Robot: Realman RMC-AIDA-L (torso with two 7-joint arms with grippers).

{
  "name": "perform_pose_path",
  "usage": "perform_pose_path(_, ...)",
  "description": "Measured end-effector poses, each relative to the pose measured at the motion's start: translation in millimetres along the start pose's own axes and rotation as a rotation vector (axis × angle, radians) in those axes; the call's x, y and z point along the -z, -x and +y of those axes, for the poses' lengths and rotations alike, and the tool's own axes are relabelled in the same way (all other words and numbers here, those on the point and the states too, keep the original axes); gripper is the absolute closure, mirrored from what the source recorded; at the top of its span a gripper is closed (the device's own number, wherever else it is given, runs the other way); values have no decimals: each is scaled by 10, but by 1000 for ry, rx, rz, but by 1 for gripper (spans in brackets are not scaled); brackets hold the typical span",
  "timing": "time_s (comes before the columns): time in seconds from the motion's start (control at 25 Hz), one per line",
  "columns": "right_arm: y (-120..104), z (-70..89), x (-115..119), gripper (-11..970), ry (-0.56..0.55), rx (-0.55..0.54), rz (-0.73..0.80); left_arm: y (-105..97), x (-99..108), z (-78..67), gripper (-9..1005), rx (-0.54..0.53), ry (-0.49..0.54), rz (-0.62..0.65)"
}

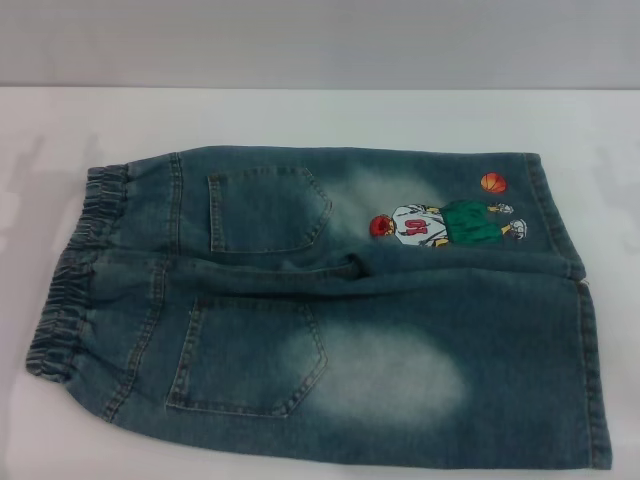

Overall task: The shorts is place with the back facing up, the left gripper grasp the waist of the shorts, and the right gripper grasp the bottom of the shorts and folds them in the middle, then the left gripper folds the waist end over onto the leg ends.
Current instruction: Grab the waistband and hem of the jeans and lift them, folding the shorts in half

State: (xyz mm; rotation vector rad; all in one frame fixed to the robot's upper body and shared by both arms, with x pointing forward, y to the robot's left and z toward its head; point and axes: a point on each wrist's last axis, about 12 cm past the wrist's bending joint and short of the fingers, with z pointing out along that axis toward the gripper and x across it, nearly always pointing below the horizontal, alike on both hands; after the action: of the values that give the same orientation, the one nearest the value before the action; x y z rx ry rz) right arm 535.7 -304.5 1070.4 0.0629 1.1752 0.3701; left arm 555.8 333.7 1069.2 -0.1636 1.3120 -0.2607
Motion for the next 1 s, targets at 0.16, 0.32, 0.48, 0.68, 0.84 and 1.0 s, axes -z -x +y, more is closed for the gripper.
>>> perform_pose_path(0.16, -3, -4, 9, 304, -3, -1, 2, -6, -2, -3, 245, -2, -4, 6)
perform_pose_path(0.32, -6, -4, 16, 304, -5, -3, 4, -13, -6, 0, 245, -2, -2, 14)
perform_pose_path(0.48, -7, -4, 17, 305, -6, -3, 4, -15, -10, 4, 245, 0, -2, 19)
perform_pose_path(0.68, -8, -5, 18, 305, -7, -4, 5, -3, -77, -29, 246, 39, -42, 41)
perform_pose_path(0.84, -26, 0, 42, 305, -16, -12, 12, 79, -238, -101, 246, 96, -145, 80)
perform_pose_path(1.0, -35, -21, 84, 304, -41, -19, 16, 225, -436, -215, 246, 164, -301, 147)
